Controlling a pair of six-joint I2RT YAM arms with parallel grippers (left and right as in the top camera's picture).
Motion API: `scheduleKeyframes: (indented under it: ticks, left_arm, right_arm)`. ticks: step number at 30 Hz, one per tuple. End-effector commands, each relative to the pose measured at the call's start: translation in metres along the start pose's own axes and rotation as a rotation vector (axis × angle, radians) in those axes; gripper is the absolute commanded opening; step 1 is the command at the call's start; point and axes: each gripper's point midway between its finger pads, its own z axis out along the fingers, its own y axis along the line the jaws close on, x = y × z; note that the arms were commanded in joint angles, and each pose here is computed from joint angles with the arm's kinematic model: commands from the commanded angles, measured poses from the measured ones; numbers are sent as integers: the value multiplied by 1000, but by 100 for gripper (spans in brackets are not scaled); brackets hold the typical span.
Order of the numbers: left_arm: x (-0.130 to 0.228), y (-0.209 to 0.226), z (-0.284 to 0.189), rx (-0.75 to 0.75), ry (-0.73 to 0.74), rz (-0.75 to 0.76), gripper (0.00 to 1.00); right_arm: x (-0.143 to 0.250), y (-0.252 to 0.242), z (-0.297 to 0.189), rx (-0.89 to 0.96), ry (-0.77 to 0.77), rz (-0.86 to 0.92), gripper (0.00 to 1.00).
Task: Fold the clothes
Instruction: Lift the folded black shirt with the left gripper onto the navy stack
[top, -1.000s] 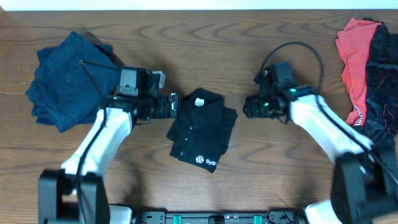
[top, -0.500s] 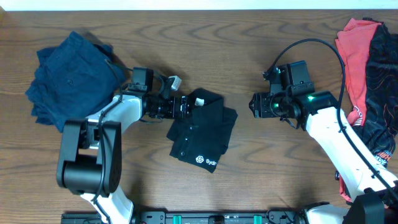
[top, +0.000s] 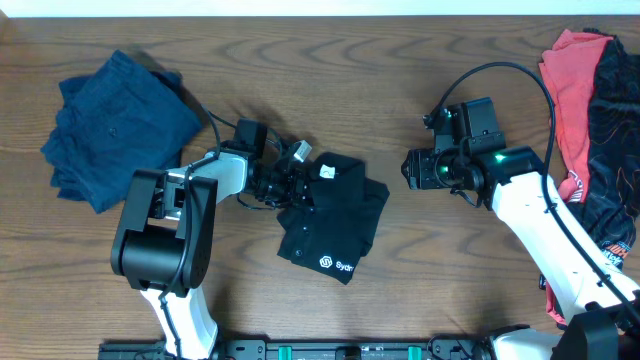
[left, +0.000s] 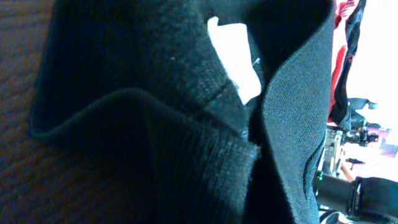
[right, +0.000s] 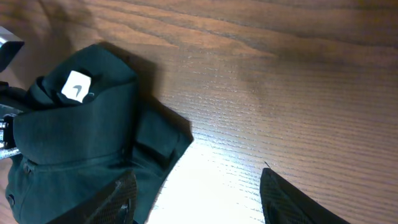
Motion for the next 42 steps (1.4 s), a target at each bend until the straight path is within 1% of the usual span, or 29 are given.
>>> scheduleKeyframes:
  ticks: [1,4,6,10,13,17,21,26,29,35,39,42]
  left_arm:
    - [1,5,-9,-52,-20,-3,6]
    - [-21,-8,-39,-57,-120,47,6]
    - [-38,-17,-71,-83,-218,77,6]
    - [-65,-15,-151,-248,-459,96,6]
    - [-76,-14,-207,-346,-623,120,6]
    - [-85,-18,-281,-400,-846,139,6]
    - [-90,-11,-333,-440,-1005,128,6]
    - [-89,8,-376,-510,-1115,127,6]
    - [-87,25,-395,-570,-1162,95,6]
    - [-82,73,-404,-678,-1174,-30,6]
    - [-87,103,-401,-699,-1170,-64,6]
    - [-85,122,-408,-748,-1187,-100,6]
  right_arm:
    - [0,-6,-1,27,-1,-9,62]
    - [1,-10,-1,51,4,-11,62]
    - [2,-14,-1,72,7,-11,63]
    - [2,-15,-1,79,7,-13,63]
    - [2,-16,-1,86,5,-13,63]
    - [2,-18,-1,94,4,-13,62]
    - [2,-18,-1,94,4,-13,62]
    - [2,-18,-1,94,4,-12,63]
    - [1,-20,-2,109,1,-12,62]
    - [0,-21,-2,111,-3,-13,63]
    - [1,-21,-2,112,1,-12,62]
    - [4,-22,-2,114,11,-11,63]
